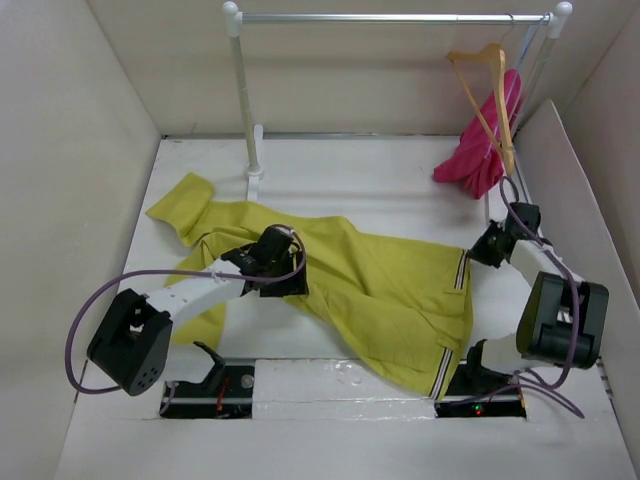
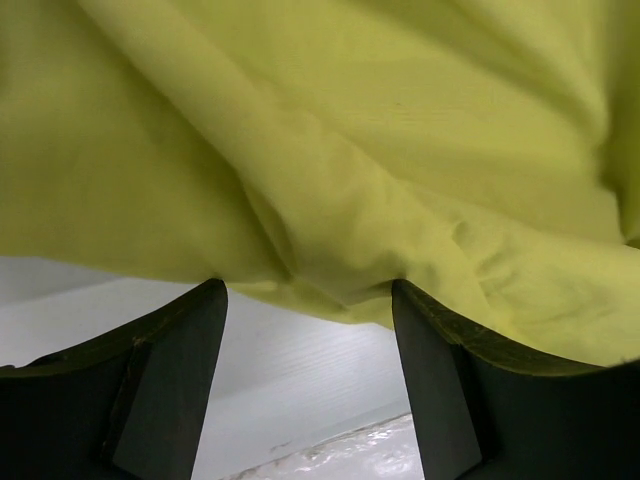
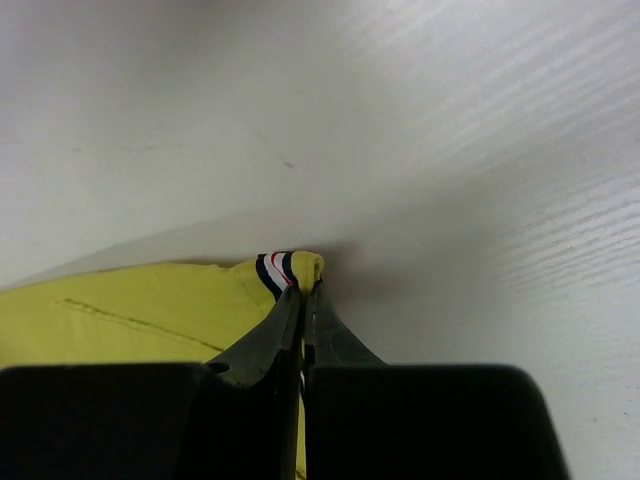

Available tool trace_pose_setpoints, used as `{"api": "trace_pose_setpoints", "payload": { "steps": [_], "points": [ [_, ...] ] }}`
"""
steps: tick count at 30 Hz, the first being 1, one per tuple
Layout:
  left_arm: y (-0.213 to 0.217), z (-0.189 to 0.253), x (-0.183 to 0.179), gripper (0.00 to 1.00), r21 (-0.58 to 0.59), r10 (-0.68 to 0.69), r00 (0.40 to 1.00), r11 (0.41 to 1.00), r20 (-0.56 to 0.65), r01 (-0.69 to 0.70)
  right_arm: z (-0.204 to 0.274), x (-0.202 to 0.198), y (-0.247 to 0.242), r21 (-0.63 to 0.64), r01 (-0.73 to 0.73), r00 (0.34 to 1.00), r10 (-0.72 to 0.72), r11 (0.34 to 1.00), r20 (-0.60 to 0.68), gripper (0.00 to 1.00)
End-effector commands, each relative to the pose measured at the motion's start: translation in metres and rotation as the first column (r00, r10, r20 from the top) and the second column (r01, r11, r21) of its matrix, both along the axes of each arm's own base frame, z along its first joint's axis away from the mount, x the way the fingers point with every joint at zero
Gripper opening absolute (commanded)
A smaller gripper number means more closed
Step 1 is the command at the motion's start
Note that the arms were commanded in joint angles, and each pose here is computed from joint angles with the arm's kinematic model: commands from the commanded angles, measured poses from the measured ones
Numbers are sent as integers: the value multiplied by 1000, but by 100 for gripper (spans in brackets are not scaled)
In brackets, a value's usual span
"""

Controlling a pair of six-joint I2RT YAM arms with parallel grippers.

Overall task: Place the trousers on the hanger
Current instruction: Flatten out the trousers at the center of the board.

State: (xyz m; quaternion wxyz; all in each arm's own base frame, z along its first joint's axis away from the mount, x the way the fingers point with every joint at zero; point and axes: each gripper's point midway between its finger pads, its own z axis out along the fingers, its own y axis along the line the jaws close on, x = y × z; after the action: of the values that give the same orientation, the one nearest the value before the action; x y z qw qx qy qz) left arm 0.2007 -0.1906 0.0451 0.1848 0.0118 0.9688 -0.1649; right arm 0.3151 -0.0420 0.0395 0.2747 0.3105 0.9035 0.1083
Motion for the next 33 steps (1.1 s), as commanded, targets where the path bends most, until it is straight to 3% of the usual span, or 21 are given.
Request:
{"api": "trace_pose_setpoints", "payload": {
  "steps": [1,3,6,7,8,10,11,12,15,17,19,20,21,22,24,26,27,28,29,30,33],
  "points": [
    [-28,20,10,63,-141,-6,1000,990,26,10,91,59,-13,-78,9,930,20,997,368,0],
    [-33,22,9,61,-152,-26,999,988,28,30,124,71,-18,-114,19,891,35,993,452,0],
    [-46,16,-4,43,-155,-90,996,984,6,89,153,94,-45,-146,85,863,1,986,506,0],
    [-49,15,-9,12,-166,-98,995,982,-12,94,157,101,-52,-146,97,857,-8,984,516,0],
    [-50,12,-12,0,-175,-97,995,980,-30,90,167,110,-55,-141,107,843,-15,984,538,0],
    [-57,9,-28,0,-192,-128,990,975,-56,115,163,124,-66,-136,128,836,-32,982,548,2],
    [-61,11,-34,0,-215,-129,989,970,-69,111,166,129,-68,-134,129,829,-33,983,558,14],
    [-75,15,-58,0,-242,-182,979,958,-92,155,160,136,-60,-112,79,831,-4,991,556,66],
    [-80,25,-66,0,-232,-188,978,959,-93,162,144,125,-47,-67,40,872,-2,997,490,77],
    [-78,40,-58,0,-210,-159,987,966,-34,148,135,110,-11,-29,-47,882,55,998,467,79],
    [-71,68,-36,4,-179,-92,995,979,46,99,116,88,12,-13,-82,894,79,997,441,79],
    [-52,82,-10,13,-150,7,993,989,122,11,125,77,22,-14,-106,883,101,994,459,79],
    [-38,94,7,23,-126,70,983,991,168,-49,123,68,38,-13,-146,882,136,989,451,79],
    [-17,121,41,47,-139,169,955,981,246,-137,108,44,59,5,-195,896,176,981,407,75],
    [18,141,75,51,-170,303,906,950,297,-262,121,33,80,-9,-250,867,228,968,443,72],
    [47,156,97,54,-225,381,869,920,316,-321,115,9,106,-3,-319,851,288,948,439,51],
    [87,162,122,55,-259,495,798,867,344,-426,126,-2,117,-15,-350,823,315,937,472,37],
    [104,159,129,56,-285,535,778,842,329,-458,128,-14,140,-19,-417,793,374,909,481,5],
    [114,156,135,56,-327,552,779,825,298,-460,126,-26,152,-8,-455,781,404,890,476,0],
    [154,157,148,56,-351,636,710,767,302,-538,128,-39,164,-9,-496,752,435,868,494,0],
    [197,134,163,57,-348,713,655,698,252,-626,127,-69,210,-18,-646,654,566,763,502,0]
  ]
}}
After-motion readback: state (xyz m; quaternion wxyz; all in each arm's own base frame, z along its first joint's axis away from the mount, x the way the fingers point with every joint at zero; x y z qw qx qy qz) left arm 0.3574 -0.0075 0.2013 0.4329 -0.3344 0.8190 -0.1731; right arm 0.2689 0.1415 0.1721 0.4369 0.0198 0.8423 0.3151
